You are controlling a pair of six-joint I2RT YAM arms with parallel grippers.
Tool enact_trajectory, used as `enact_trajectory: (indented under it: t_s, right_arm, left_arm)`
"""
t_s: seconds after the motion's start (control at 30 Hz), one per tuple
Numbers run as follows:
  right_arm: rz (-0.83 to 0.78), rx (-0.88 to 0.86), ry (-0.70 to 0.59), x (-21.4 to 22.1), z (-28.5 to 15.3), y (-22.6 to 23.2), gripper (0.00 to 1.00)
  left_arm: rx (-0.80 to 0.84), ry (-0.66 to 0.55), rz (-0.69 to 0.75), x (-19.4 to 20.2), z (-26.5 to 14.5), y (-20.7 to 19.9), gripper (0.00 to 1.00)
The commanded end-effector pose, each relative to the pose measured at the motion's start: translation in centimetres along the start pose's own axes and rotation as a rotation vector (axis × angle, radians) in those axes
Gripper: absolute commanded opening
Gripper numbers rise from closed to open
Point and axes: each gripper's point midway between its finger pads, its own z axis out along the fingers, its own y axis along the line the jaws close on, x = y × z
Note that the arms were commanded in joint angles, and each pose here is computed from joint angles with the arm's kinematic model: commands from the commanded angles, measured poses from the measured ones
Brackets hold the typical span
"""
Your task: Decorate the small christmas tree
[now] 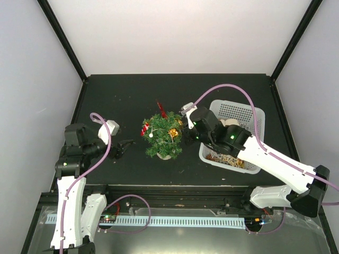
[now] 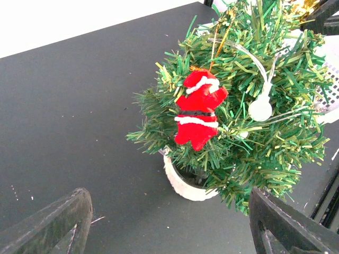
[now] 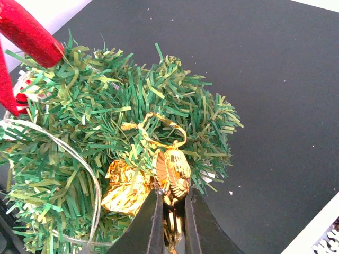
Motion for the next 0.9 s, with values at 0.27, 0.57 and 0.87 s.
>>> enact_trajectory:
  t_s: [0.27,0.57,0.87]
  right_arm:
    - [-0.012,0.007,0.01,0.6,0.3,-0.3,0.01]
    - [-0.014,-0.018,-0.017,0.5,-1.3,-0.2,0.01]
    - [-0.01,-0.038,-0.021,0.4,-1.5,0.0,0.01]
  left_arm:
    - [0.01,-0.026,0.032,-0.4,-0.1,-0.2,0.81]
    - [0.011,-0.027,0.033,-0.3,-0.1,-0.2,0.81]
    - [0.01,-0.029,0.035,-0.4,-0.1,-0.2,0.81]
